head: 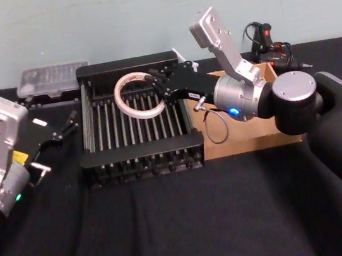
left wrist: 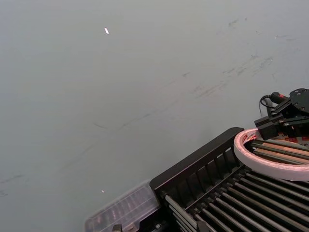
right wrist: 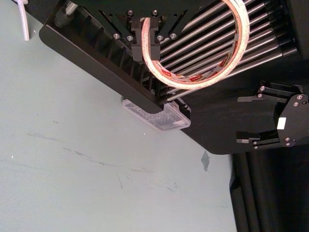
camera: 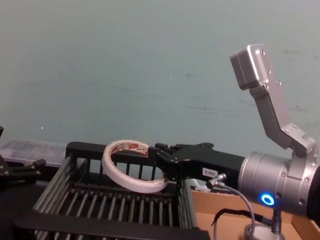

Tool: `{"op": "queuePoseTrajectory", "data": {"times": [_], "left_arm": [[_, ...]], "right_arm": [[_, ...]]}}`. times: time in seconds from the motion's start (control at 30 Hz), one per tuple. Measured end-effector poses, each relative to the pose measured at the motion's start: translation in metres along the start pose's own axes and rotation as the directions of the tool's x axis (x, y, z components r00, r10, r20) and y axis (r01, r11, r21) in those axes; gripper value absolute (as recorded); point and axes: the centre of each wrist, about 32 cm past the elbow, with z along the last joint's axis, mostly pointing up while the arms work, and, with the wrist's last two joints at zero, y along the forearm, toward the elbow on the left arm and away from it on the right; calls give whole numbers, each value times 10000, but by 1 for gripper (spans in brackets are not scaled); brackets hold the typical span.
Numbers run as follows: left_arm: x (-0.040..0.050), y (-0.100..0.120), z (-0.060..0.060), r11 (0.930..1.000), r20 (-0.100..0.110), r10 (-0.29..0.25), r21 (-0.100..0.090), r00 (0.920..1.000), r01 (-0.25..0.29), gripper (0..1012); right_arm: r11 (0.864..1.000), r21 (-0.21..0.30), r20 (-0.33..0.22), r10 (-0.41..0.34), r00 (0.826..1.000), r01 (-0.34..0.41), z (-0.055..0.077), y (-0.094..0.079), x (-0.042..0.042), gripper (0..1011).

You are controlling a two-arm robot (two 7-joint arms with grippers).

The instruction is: Pick up the white tape and place it into the black box , Pick up the silver tape and place it into the brown box.

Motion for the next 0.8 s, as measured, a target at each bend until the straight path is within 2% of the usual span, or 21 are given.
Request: {"op": "queuePoseTrajectory", "data": {"times": [0.1,0.13,0.2,0.27,0.67,0.77,0.8], "left_arm": [[0,0,0,10000,0,0,0,10000,0,1001],[0,0,0,10000,0,0,0,10000,0,1001],[0,0,0,10000,0,0,1,10000,0,1001],[0,0,0,10000,0,0,0,10000,0,1001],[0,0,0,10000,0,-1,0,10000,1,1001],[0,0,0,10000,0,0,1,10000,0,1001],[0,0,0,10000,-1,0,-1,10000,0,1001]], "right_arm": [[10000,0,-2,-2,10000,2,-1,-1,0,120],[10000,0,-3,-3,10000,3,-1,-1,0,174],[10000,1,-4,-3,10000,3,0,-1,-1,187],[10000,0,-5,-5,10000,5,-1,-2,-1,282],[10000,-4,-10,-6,10000,6,-1,-2,-3,634],[10000,-6,-12,-6,10000,6,-1,-1,-3,760],[10000,10,-9,-7,10000,7,1,-6,-7,760]]}}
